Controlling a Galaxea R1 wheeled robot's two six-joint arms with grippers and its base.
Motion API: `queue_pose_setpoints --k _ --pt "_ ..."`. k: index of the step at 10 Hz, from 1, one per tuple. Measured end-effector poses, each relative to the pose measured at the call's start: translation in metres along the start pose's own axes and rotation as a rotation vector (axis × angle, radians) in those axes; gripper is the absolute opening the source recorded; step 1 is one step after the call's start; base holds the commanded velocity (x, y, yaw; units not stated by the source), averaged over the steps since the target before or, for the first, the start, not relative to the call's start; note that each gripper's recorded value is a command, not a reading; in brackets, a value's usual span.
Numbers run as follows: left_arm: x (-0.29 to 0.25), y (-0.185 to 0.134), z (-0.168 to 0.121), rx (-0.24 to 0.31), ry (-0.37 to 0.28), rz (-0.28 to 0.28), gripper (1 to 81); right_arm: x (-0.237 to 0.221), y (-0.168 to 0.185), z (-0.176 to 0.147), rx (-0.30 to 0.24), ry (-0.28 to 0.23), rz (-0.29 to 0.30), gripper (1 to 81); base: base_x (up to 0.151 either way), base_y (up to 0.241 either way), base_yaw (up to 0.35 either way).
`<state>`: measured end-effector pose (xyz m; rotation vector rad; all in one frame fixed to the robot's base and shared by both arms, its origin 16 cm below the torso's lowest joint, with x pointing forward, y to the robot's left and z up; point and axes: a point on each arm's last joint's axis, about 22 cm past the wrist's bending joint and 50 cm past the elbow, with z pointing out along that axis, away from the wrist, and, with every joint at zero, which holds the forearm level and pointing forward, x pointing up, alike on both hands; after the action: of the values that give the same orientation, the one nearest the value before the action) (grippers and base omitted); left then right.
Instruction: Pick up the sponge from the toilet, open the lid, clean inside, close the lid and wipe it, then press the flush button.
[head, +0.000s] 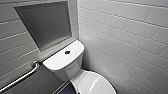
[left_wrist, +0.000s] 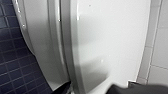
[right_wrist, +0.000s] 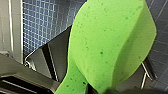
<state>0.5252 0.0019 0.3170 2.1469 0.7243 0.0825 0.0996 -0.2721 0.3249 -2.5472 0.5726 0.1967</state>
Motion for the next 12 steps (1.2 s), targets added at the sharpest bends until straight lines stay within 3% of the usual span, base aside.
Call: queue_pose_setpoints --k 8,12 --pt "-0.0028 0.0025 0.0091 0.019 -0.032 0.006 81.1 -0.0002 0.0001 0.0 0.0 -0.001 0.001 1.0 0.0 0.0 0.0" --pt "-0.0052 0.0098 0.0012 -0.005 -0.043 -0.008 81.1 0.0015 -0.0007 0.0005 0.001 0.001 0.001 1.0 0.0 0.0 0.0"
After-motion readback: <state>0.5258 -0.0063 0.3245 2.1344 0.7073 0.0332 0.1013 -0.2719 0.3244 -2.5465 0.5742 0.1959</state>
